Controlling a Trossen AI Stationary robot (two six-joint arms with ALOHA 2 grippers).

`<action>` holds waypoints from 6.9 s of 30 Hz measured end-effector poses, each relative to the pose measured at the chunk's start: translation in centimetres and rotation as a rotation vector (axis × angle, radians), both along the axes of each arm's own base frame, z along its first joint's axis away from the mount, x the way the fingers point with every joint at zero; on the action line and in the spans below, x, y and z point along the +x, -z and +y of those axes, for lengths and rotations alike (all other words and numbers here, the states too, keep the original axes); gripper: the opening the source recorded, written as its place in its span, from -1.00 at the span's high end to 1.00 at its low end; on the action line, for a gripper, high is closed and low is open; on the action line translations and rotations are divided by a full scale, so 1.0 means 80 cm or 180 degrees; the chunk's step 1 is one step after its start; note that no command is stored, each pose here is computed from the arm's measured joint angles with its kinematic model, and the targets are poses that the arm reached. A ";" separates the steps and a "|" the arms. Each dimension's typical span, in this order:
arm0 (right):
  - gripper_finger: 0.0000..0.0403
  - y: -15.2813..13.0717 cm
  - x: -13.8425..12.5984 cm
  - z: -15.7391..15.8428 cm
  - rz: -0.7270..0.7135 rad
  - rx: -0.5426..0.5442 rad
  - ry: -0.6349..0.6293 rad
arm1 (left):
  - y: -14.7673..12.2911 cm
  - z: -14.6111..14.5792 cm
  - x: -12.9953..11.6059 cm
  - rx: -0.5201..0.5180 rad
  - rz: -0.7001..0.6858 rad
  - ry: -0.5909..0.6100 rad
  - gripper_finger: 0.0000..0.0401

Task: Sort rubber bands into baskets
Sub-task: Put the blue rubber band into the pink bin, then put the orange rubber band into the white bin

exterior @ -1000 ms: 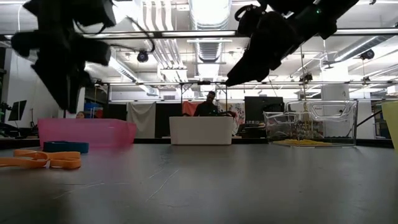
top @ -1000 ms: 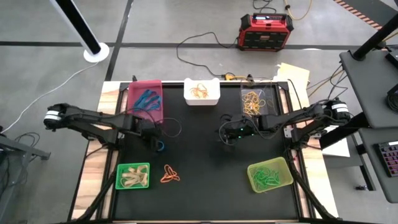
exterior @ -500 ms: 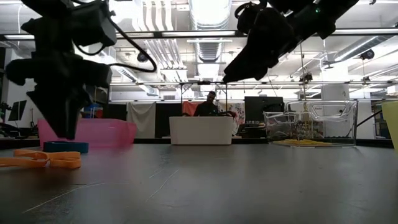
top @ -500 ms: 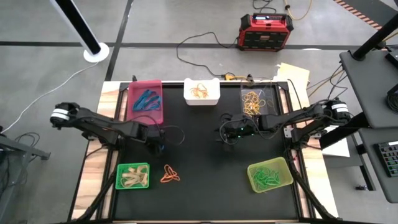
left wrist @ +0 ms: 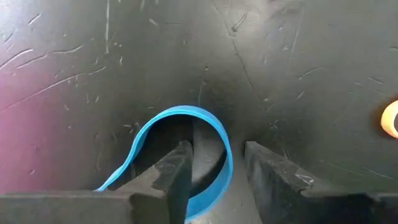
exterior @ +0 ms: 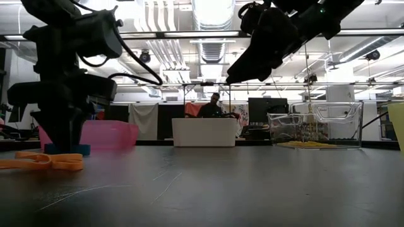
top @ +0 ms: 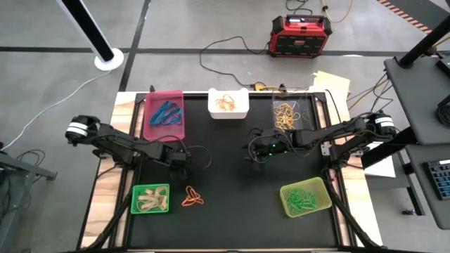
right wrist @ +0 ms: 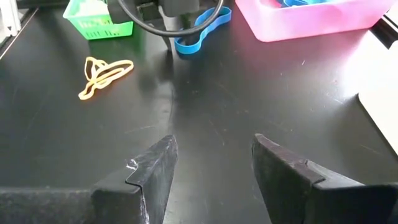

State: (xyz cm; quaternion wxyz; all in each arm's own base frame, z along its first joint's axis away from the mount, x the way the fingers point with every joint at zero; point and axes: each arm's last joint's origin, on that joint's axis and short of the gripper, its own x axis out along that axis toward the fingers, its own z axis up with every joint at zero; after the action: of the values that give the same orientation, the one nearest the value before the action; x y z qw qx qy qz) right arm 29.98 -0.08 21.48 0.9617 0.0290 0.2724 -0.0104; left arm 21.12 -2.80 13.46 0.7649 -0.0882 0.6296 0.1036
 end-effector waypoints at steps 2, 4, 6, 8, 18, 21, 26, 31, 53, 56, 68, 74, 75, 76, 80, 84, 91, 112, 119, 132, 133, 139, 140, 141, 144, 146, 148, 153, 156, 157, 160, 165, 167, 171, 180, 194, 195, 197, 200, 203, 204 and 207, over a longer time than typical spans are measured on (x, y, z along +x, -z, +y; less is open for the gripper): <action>0.00 0.000 0.000 0.000 0.0001 0.0000 0.0000 | 0.000 -0.001 0.000 -0.0017 -0.0006 0.0014 0.44; 0.00 0.000 0.000 0.000 -0.0001 0.0000 0.0000 | -0.001 -0.001 0.000 -0.0051 -0.0041 0.0033 0.58; 0.00 0.000 0.000 0.000 0.0001 -0.0008 -0.0005 | -0.004 -0.002 0.000 -0.0078 -0.0081 0.0042 0.77; 0.00 0.000 0.000 0.000 -0.0001 -0.0016 -0.0010 | -0.007 -0.001 -0.002 -0.0051 -0.0120 0.0038 0.94; 0.00 -0.001 0.000 0.000 -0.0021 -0.0021 -0.0013 | -0.065 0.000 -0.008 -0.0115 -0.0658 0.0208 1.00; 0.00 -0.003 0.002 0.000 -0.0089 -0.0029 -0.0018 | -0.098 0.002 -0.011 0.0078 -0.0844 0.0260 1.00; 0.00 -0.008 0.004 0.000 -0.0237 -0.0090 -0.0051 | -0.154 0.015 -0.028 0.0834 -0.0998 0.0109 1.00; 0.00 -0.014 0.007 0.000 -0.0402 -0.0144 -0.0076 | -0.200 0.037 -0.049 0.1567 -0.1036 -0.0214 1.00; 0.00 -0.017 0.009 -0.005 -0.0488 -0.0349 -0.0045 | -0.179 0.155 -0.064 0.1657 -0.0493 -0.1368 1.00; 0.00 -0.017 0.009 -0.008 -0.0497 -0.0396 -0.0042 | -0.173 0.171 -0.066 0.1596 -0.0376 -0.1389 1.00; 0.00 -0.019 0.009 -0.023 -0.0527 -0.0447 0.0062 | -0.155 0.196 -0.060 0.1359 -0.0401 -0.1526 0.82; 0.00 -0.018 0.008 -0.023 -0.0505 -0.0378 0.0094 | -0.153 0.198 -0.057 0.1366 -0.0389 -0.1504 0.48; 0.00 -0.018 0.008 -0.023 -0.0507 -0.0363 0.0102 | -0.154 0.198 -0.057 0.1379 -0.0412 -0.1501 0.43; 0.00 -0.018 0.008 -0.023 -0.0508 -0.0347 0.0111 | -0.155 0.198 -0.057 0.1389 -0.0432 -0.1500 0.38; 0.00 -0.017 0.008 -0.024 -0.0499 -0.0328 0.0226 | -0.161 0.196 -0.061 0.1431 -0.0504 -0.1483 0.25; 0.02 -0.018 0.006 -0.032 -0.0498 -0.0434 0.0929 | -0.169 0.191 -0.065 0.1450 -0.0633 -0.1472 0.19; 0.46 -0.037 0.007 -0.078 -0.0423 -0.0415 0.1650 | -0.193 0.181 -0.059 0.1046 -0.1531 -0.0714 0.23; 0.95 -0.044 0.027 -0.132 0.0391 -0.0362 0.0900 | -0.176 0.135 -0.033 -0.0258 -0.2290 0.0473 0.33; 0.95 -0.042 0.028 -0.128 0.0393 -0.0331 0.0890 | -0.168 0.082 -0.016 -0.0433 -0.2003 0.0797 0.33; 0.95 -0.038 0.041 -0.064 0.0422 -0.0199 0.0501 | -0.136 -0.014 0.000 -0.0214 -0.1525 0.0790 0.33; 0.95 -0.038 0.042 -0.056 0.0423 -0.0192 0.0452 | -0.131 -0.021 0.002 -0.0168 -0.1498 0.0794 0.33; 0.95 -0.040 0.043 -0.012 0.0430 -0.0199 0.0295 | -0.098 -0.060 0.014 -0.0011 -0.1194 0.0785 0.33; 0.95 -0.040 0.042 -0.005 0.0440 -0.0222 0.0300 | -0.091 -0.066 0.018 -0.0016 -0.1155 0.0813 0.33; 0.95 -0.040 0.042 0.003 0.0443 -0.0251 0.0300 | -0.085 -0.073 0.020 -0.0021 -0.1110 0.0841 0.33; 0.95 -0.043 0.037 0.024 0.0453 -0.0292 0.0291 | -0.063 -0.089 0.028 -0.0023 -0.0955 0.0911 0.33; 0.95 -0.045 0.036 0.036 0.0425 -0.0293 0.0279 | -0.051 -0.096 0.031 -0.0029 -0.0870 0.0914 0.33; 0.95 -0.045 0.034 0.047 0.0419 -0.0292 0.0206 | -0.041 -0.101 0.034 -0.0029 -0.0803 0.0899 0.33; 0.95 -0.045 0.034 0.062 0.0383 -0.0221 0.0144 | -0.028 -0.106 0.036 -0.0142 -0.0656 0.0947 0.33; 0.95 -0.044 0.034 0.064 0.0386 -0.0182 0.0179 | -0.025 -0.106 0.036 -0.0143 -0.0625 0.0962 0.33; 0.95 -0.044 0.034 0.065 0.0384 -0.0179 0.0197 | -0.023 -0.106 0.035 -0.0135 -0.0608 0.0972 0.33; 0.95 -0.044 0.034 0.065 0.0373 -0.0234 0.0290 | -0.016 -0.105 0.035 -0.0097 -0.0551 0.1012 0.33; 0.95 -0.043 0.034 0.065 0.0344 -0.0234 0.0300 | -0.003 -0.104 0.038 -0.0020 -0.0446 0.1073 0.35; 0.95 -0.042 0.034 0.065 0.0316 -0.0231 0.0299 | 0.000 -0.103 0.040 -0.0008 -0.0426 0.1084 0.38; 0.95 -0.041 0.034 0.065 0.0316 -0.0233 0.0301 | 0.006 -0.103 0.041 0.0073 -0.0380 0.1078 0.55; 0.95 -0.032 0.032 0.065 0.0307 -0.0235 0.0298 | -0.005 -0.098 0.040 0.0415 -0.0494 0.1195 0.97; 0.95 -0.017 0.032 0.063 -0.0160 -0.0389 0.0336 | -0.073 -0.068 0.039 0.1306 -0.1348 0.0990 1.00; 0.95 -0.017 0.032 0.062 -0.0167 -0.0443 0.0440 | -0.076 -0.066 0.040 0.1300 -0.1402 0.0952 1.00; 0.95 -0.018 0.032 0.059 -0.0181 -0.0540 0.0630 | -0.080 -0.063 0.040 0.1284 -0.1444 0.0883 1.00; 0.95 -0.018 0.032 0.058 -0.0185 -0.0561 0.0679 | -0.079 -0.063 0.040 0.1010 -0.1441 0.0846 1.00; 0.95 -0.015 0.033 0.059 -0.0167 -0.0560 0.0663 | -0.076 -0.067 0.043 0.0800 -0.1483 0.0752 1.00; 0.95 -0.014 0.033 0.059 -0.0160 -0.0560 0.0661 | -0.074 -0.067 0.045 0.0794 -0.1482 0.0749 1.00; 0.95 -0.012 0.035 0.059 -0.0154 -0.0536 0.0621 | -0.067 -0.067 0.048 0.0866 -0.1443 0.0766 1.00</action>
State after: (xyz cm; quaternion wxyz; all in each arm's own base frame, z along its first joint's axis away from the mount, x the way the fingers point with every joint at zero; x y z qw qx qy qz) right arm 32.79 4.67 22.41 0.9614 -0.0252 0.2432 -0.1260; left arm 24.97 -8.20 18.85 0.8977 0.0696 0.4289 0.0732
